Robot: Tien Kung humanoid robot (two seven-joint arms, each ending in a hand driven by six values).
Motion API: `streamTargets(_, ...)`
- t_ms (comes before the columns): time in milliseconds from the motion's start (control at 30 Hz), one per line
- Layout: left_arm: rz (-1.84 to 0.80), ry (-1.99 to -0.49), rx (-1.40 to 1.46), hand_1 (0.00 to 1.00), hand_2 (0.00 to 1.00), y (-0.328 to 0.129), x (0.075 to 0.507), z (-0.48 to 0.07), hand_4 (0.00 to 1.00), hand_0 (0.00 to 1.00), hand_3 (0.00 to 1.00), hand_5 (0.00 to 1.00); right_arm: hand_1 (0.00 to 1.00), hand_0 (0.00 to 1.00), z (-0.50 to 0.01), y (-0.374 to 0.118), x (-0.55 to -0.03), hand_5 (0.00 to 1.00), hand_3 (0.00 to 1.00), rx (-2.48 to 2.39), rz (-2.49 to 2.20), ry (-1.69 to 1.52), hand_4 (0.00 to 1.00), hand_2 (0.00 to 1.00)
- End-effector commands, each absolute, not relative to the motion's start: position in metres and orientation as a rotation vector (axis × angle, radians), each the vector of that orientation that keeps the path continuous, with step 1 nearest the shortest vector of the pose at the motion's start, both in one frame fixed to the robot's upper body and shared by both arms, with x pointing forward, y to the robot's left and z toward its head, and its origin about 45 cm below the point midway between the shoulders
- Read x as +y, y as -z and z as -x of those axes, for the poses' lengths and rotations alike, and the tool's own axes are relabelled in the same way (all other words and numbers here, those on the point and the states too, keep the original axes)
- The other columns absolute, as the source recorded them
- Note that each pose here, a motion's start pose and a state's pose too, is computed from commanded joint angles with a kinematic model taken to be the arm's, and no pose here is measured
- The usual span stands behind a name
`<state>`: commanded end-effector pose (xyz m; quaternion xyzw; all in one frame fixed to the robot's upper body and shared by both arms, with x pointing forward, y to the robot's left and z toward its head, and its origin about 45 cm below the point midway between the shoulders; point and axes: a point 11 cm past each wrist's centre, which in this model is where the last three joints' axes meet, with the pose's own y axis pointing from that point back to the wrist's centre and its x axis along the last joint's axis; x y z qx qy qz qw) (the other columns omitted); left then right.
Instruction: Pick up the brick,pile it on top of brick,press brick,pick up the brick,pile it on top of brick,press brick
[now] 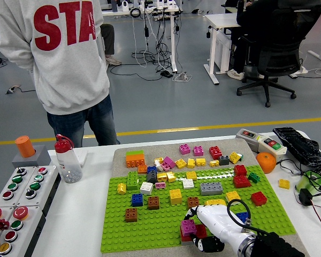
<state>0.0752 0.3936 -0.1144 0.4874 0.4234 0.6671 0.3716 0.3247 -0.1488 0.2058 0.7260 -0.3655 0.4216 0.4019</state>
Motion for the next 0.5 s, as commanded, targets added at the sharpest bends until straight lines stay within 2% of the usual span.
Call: streamTargets(500,-1.256,-1.707,1.089,0.677,0.703,0.1150,0.3935,-0.0719,0.303,0.653,0.573,0.998,0.754,0.725,-0.3235,-0.2027,-0.1477,0.206,0.759,-0.912,-1.842,-1.051,0.623,0.826)
